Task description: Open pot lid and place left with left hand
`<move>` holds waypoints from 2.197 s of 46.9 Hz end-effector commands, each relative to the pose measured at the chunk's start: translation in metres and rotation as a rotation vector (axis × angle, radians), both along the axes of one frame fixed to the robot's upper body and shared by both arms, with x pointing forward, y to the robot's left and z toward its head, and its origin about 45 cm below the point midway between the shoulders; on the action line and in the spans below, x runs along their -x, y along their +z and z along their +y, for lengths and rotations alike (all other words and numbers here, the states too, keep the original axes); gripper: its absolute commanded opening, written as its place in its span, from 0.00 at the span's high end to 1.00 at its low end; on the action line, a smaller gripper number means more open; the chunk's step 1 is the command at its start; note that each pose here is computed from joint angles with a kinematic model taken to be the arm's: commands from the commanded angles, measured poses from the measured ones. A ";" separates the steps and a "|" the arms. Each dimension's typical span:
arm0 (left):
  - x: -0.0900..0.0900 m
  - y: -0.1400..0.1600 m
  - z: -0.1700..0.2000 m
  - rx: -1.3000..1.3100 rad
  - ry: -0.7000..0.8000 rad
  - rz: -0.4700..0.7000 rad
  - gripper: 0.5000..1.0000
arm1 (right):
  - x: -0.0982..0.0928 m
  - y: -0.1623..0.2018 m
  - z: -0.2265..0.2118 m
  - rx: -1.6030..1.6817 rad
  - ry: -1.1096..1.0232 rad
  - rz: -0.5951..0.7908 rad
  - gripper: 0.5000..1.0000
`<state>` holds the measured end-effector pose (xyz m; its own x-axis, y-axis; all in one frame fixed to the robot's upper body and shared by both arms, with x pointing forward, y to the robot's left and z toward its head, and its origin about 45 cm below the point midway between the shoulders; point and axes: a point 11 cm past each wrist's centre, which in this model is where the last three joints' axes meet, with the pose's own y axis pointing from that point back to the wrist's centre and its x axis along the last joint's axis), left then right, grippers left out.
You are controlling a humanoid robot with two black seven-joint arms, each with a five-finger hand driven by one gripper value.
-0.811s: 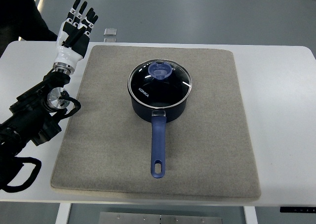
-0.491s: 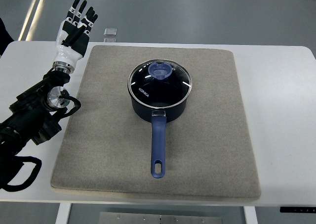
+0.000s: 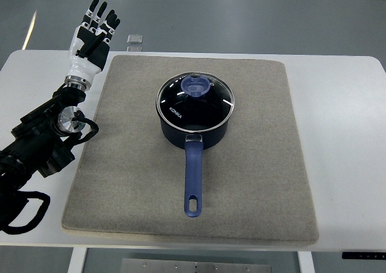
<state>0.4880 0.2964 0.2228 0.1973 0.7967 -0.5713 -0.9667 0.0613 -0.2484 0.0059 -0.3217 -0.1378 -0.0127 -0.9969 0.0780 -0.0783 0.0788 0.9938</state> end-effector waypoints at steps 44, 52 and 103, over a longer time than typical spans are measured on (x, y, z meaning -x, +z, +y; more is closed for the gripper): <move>-0.042 0.116 -0.052 -0.904 -0.352 -0.146 0.02 | 0.000 0.000 0.000 0.000 -0.001 0.000 0.17; -0.043 0.140 -0.079 -1.313 -0.533 -0.187 0.02 | 0.000 0.000 0.000 0.000 -0.001 0.000 0.17; 0.001 0.149 -0.167 -2.181 -0.903 -0.600 0.04 | 0.000 0.000 0.000 0.000 -0.001 0.001 0.17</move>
